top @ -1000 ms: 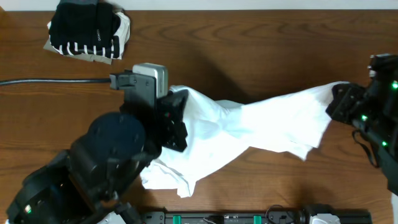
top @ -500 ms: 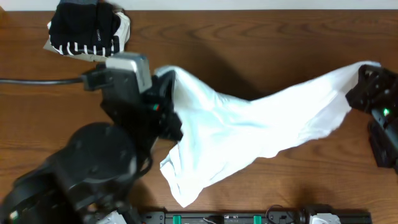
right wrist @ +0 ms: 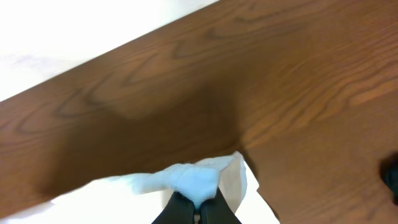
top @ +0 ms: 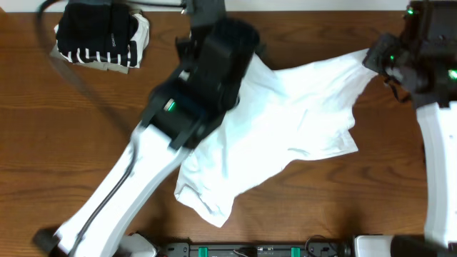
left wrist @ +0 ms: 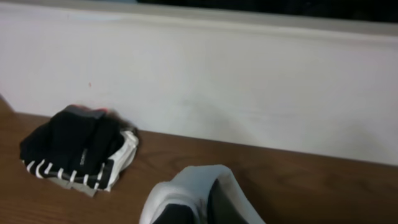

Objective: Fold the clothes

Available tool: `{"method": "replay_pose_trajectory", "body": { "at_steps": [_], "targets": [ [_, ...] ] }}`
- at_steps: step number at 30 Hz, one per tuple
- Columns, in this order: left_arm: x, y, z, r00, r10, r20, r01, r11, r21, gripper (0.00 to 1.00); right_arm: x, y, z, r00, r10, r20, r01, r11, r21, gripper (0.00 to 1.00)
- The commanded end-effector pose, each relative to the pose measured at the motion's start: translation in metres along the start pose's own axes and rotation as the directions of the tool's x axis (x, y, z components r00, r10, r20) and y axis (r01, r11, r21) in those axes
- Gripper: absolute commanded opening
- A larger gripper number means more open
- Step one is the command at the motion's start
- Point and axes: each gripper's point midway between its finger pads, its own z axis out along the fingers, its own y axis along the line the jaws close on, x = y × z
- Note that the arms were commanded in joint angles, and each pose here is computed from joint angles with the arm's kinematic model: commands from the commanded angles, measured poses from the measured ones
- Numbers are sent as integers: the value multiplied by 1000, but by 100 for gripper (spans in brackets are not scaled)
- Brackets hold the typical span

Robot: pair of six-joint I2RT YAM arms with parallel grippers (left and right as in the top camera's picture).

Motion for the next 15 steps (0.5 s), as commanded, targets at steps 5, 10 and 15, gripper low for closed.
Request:
{"method": "replay_pose_trajectory", "body": {
  "at_steps": [5,10,15],
  "targets": [
    [31,17,92,1000,12,-24,-16,985,-170,8,0,-14,67,997,54,-52,-48,994,102,1],
    [64,31,141,997,30,-76,-48,969,-243,13,13,-14,111,992,49,-113,-34,990,133,2],
    [95,49,174,989,48,-136,-87,951,-298,14,26,-16,150,986,47,-159,-21,987,157,2]
  ]
}}
